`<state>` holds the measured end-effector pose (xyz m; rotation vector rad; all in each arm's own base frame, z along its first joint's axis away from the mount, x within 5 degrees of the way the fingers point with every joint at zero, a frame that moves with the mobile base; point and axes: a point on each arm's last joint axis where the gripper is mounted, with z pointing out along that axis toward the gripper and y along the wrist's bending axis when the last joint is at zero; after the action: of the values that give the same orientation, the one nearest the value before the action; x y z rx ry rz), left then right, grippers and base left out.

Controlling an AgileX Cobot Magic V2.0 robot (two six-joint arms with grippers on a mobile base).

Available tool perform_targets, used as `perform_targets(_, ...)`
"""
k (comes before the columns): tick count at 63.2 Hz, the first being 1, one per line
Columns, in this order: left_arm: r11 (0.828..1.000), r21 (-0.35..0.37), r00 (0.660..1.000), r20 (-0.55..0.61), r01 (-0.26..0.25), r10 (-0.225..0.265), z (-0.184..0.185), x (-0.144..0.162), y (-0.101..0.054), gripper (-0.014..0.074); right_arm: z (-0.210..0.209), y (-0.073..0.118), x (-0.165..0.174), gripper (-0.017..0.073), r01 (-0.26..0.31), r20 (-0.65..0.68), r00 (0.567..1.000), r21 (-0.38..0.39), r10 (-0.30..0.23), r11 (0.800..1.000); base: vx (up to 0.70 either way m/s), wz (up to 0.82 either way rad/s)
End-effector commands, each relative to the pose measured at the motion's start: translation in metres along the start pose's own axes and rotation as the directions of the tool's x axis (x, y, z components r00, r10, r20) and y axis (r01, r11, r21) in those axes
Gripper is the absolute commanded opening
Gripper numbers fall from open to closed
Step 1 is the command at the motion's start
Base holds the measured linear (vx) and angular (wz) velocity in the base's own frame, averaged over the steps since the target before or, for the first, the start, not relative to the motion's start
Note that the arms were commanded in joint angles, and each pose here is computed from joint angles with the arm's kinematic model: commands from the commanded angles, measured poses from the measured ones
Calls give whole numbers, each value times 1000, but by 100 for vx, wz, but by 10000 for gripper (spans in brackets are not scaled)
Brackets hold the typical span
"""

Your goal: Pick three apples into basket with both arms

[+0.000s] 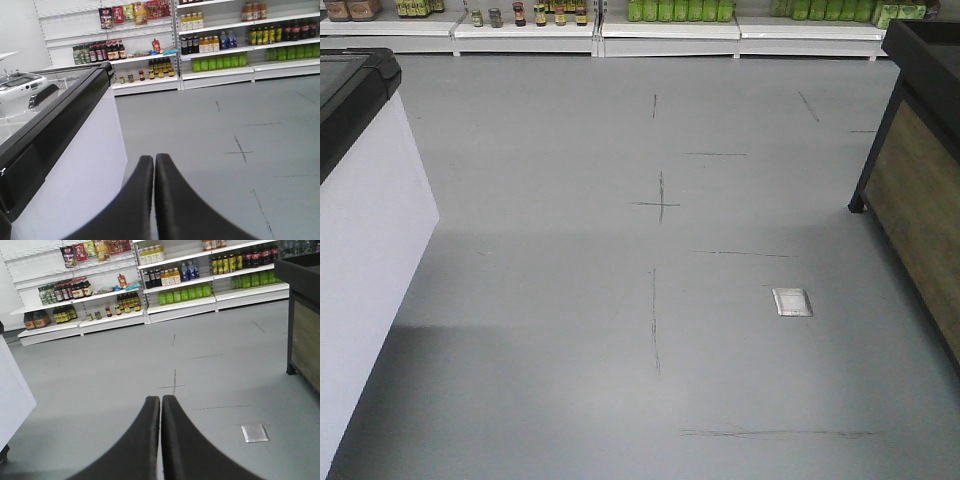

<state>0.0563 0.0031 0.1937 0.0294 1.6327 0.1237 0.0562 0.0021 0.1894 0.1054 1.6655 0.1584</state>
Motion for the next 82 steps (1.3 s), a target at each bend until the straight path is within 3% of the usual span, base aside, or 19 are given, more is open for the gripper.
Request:
perform_targets(1, 1000, -9, 997, 74, 10, -10, -1, -4, 1, -6, 0, 1, -3, -4, 14, 70, 997, -14, -13, 1000, 0, 0)
perform_targets(82, 1000, -9, 997, 74, 10, -10, -1, -4, 1, -6, 0, 1, -3, -4, 14, 71, 997, -14, -13, 1000, 0, 0)
